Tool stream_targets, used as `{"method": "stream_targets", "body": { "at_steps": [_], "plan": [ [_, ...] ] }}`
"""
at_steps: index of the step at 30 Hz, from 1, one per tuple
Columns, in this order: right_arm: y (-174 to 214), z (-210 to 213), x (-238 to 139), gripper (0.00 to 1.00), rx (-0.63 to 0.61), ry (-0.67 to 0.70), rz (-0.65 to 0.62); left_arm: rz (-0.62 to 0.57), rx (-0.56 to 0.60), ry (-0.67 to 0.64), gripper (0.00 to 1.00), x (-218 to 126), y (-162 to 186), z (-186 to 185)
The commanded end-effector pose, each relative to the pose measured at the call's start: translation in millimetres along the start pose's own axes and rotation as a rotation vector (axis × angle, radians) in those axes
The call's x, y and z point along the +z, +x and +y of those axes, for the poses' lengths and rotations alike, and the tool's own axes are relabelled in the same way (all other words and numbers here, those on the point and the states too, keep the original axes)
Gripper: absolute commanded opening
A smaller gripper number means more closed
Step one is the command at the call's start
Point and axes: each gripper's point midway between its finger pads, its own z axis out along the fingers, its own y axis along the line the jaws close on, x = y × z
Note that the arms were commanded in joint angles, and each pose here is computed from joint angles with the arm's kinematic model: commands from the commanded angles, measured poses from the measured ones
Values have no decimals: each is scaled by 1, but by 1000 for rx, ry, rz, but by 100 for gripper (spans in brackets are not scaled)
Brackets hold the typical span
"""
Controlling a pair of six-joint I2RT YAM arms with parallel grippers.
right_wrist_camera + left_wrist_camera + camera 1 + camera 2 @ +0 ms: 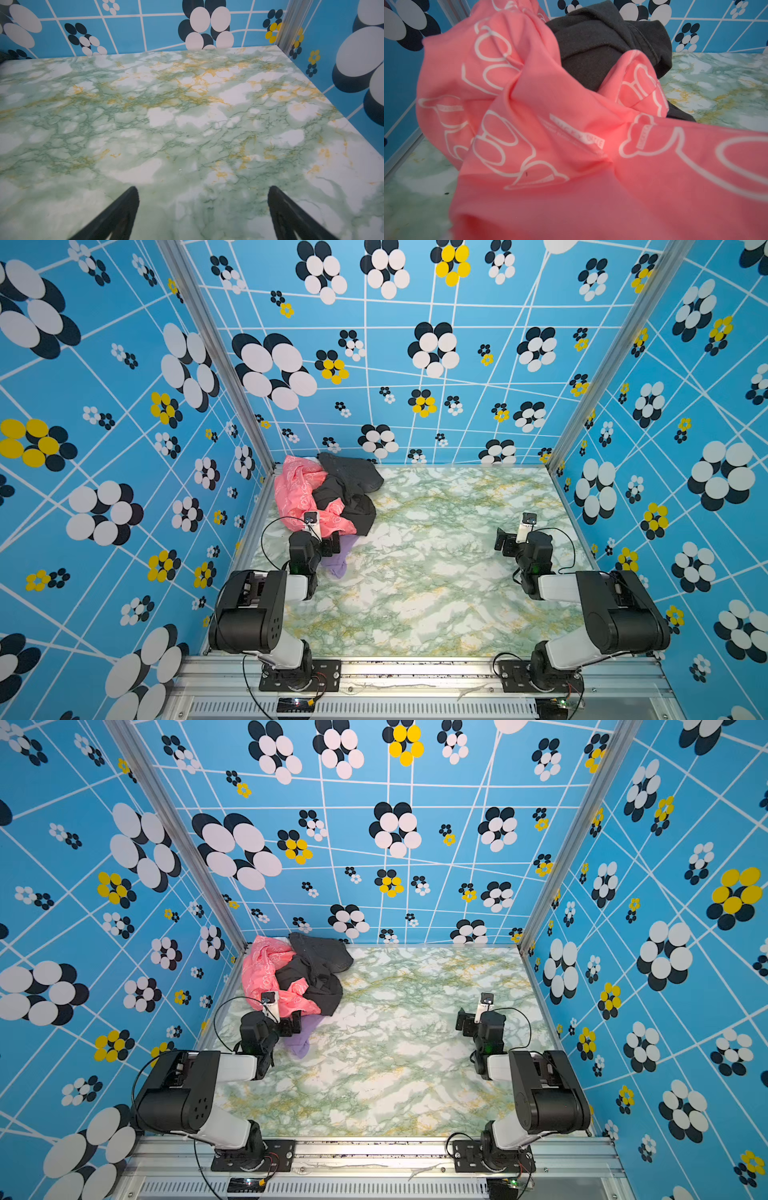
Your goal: Pick out a specific cloth from the pile
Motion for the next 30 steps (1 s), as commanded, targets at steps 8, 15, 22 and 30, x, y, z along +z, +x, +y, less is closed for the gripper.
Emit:
{"method": "stream_targets", "body": {
  "at_steps": [8,15,22,30],
  "plan": [
    [-12,0,2,99,-8,-3,-36,-18,9,2,99,3,-5,0],
    [-12,-1,2,99,-6,-2,-37,-18,9,4,99,3,-6,0],
    [-12,0,2,99,-7,-3,-36,-17,7,4,99,3,-6,-1],
    [-16,4,2,99,-21,-27,-36,-23,4,-25,99,0,-10,4]
  ]
}}
